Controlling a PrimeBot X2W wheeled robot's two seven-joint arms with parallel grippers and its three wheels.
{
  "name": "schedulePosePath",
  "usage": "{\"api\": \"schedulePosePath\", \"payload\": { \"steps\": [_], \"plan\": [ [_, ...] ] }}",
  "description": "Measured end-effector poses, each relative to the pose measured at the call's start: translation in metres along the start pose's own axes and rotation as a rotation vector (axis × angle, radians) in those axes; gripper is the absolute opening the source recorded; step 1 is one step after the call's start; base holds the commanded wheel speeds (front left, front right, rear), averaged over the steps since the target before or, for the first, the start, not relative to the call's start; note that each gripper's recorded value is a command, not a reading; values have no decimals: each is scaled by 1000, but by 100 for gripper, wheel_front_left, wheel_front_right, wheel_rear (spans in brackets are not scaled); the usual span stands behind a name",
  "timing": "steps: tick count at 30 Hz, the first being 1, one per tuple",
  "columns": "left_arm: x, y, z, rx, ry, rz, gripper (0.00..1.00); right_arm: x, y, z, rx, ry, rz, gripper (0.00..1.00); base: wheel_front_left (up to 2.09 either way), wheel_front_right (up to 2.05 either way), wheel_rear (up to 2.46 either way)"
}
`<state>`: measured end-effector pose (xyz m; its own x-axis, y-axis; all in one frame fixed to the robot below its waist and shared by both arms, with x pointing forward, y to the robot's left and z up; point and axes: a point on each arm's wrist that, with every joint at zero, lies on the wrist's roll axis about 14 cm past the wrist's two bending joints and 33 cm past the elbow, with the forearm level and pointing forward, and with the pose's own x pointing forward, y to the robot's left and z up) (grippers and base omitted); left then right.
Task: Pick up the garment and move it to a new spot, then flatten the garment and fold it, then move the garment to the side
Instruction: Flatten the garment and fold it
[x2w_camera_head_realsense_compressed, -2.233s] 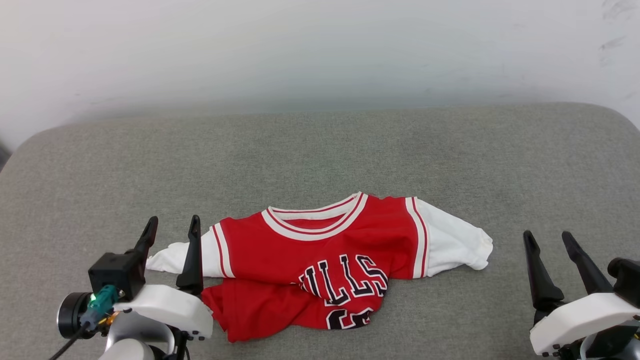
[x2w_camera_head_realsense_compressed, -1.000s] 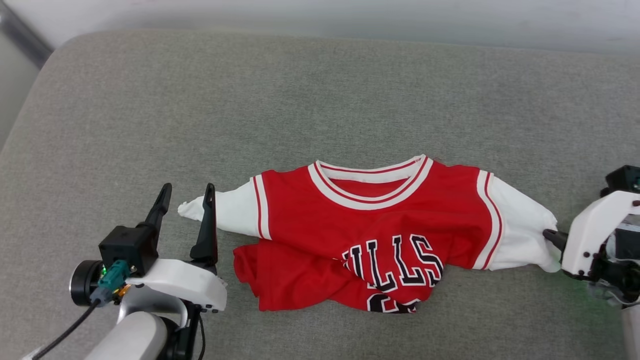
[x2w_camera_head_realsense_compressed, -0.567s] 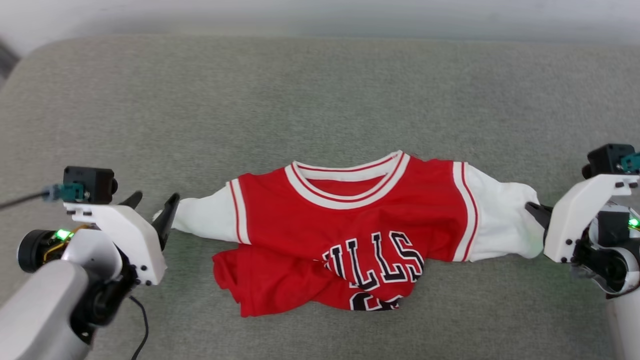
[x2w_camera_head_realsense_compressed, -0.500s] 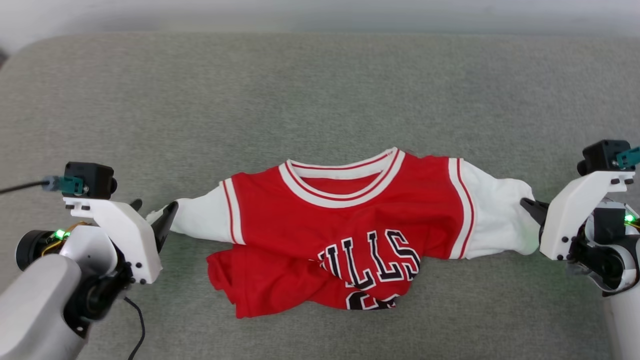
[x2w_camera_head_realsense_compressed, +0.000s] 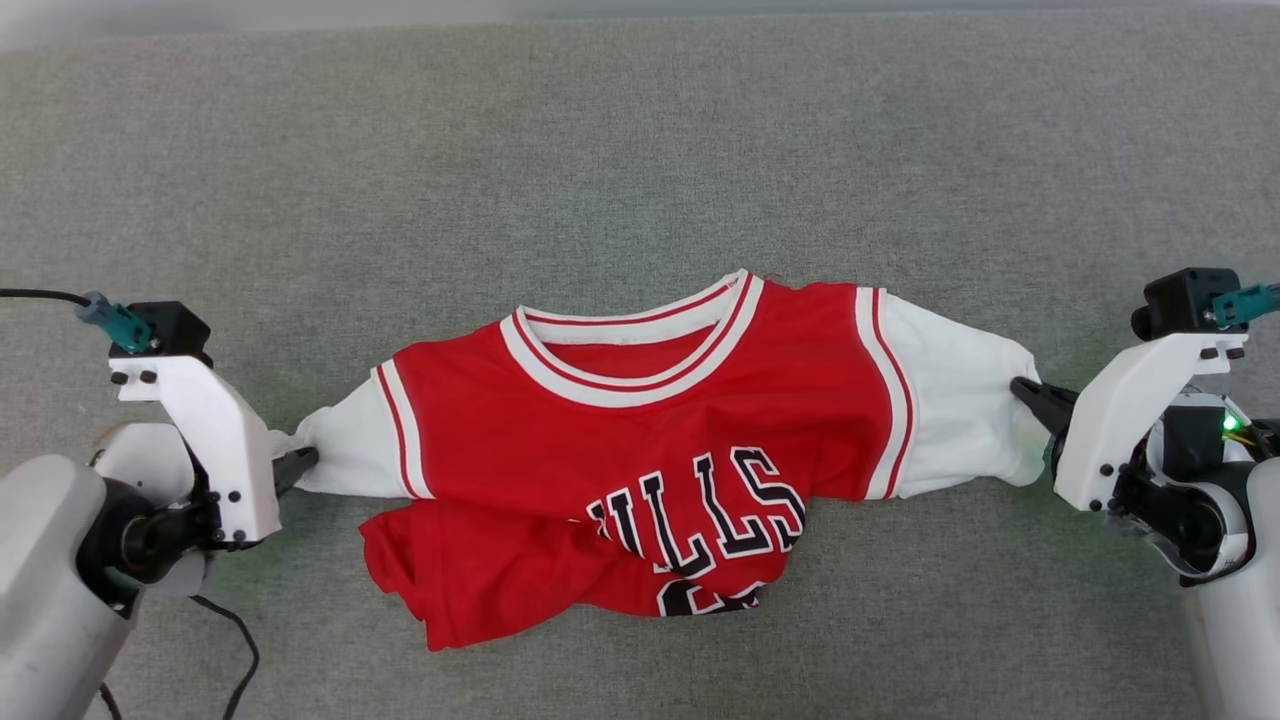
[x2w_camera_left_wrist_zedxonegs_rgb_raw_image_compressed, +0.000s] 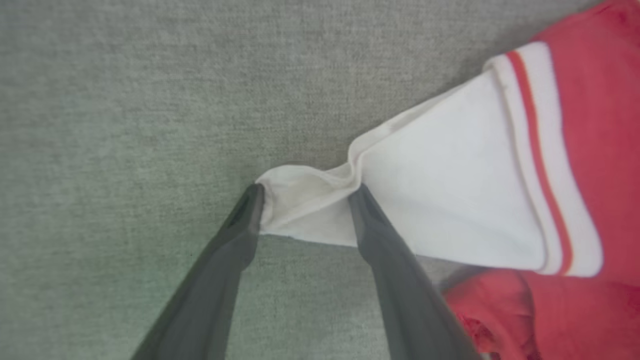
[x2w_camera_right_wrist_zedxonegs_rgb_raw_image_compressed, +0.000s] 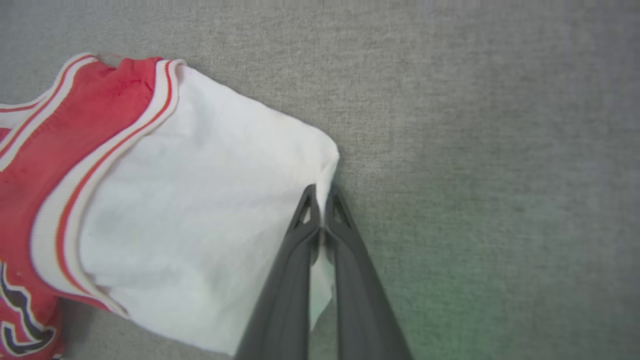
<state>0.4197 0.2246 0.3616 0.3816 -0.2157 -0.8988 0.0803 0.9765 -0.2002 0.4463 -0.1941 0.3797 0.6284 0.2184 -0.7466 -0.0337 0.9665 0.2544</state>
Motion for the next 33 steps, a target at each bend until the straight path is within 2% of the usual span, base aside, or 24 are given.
{"api": "schedulePosePath", "payload": {
  "steps": [5,8,15,19,26,33],
  "plan": [
    [2,-14,1,-4,-33,-50,0,-4,2,12,-18,-46,4,0,0,0,0],
    [-4,-18,12,1,-120,-52,0,-12,4,26,-46,-104,6,0,0,0,0],
    [-61,-26,88,78,-480,-4,0,-41,4,70,-121,-271,-26,0,0,0,0],
    [-100,-34,123,82,-636,9,0,-59,3,86,-154,-309,-50,0,0,0,0],
    [-163,-51,187,109,-884,65,0,-107,4,159,-229,-505,-109,0,0,0,0],
    [-197,-63,259,136,-1069,106,0,-138,9,245,-294,-725,-157,0,0,0,0]
  ]
}}
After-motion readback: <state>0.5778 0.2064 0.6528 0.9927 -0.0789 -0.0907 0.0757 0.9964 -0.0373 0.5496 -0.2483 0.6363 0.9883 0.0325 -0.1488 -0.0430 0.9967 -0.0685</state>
